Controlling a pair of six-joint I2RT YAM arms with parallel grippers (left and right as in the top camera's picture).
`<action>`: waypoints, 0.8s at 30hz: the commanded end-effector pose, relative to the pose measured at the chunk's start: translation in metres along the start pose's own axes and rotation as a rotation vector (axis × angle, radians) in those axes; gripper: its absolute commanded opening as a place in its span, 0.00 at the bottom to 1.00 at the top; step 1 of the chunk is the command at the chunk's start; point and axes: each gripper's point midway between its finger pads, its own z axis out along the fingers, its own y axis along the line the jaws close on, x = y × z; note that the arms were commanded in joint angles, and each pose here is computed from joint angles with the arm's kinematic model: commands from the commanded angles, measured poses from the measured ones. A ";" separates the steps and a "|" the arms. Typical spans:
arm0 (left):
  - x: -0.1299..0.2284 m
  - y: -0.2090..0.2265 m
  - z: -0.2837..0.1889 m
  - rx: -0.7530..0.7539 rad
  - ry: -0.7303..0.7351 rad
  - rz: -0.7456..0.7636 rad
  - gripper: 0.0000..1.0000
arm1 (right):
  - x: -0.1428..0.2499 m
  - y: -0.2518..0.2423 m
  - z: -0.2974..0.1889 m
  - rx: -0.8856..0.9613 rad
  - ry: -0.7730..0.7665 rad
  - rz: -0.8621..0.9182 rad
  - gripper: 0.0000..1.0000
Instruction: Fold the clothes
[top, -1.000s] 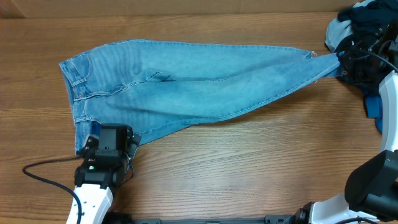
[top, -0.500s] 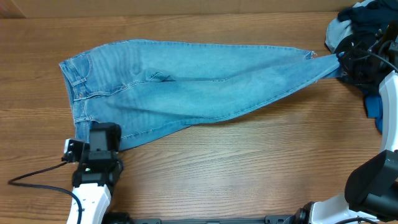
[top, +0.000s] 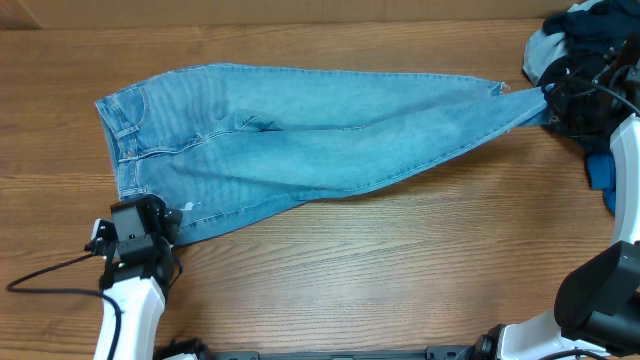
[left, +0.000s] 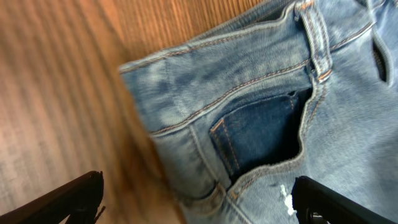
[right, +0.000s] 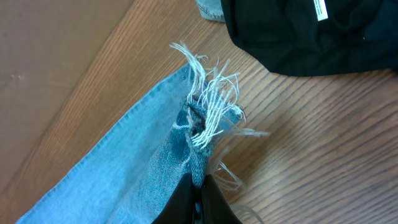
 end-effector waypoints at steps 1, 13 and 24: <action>0.007 -0.004 0.016 0.013 0.041 0.049 1.00 | -0.017 0.008 -0.020 -0.021 -0.071 -0.013 0.04; 0.009 -0.005 0.049 0.058 0.139 0.014 0.34 | -0.017 0.007 -0.020 -0.020 -0.068 -0.009 0.04; -0.027 -0.068 0.018 0.251 0.088 0.031 0.04 | -0.017 -0.003 -0.020 0.034 -0.077 0.031 0.04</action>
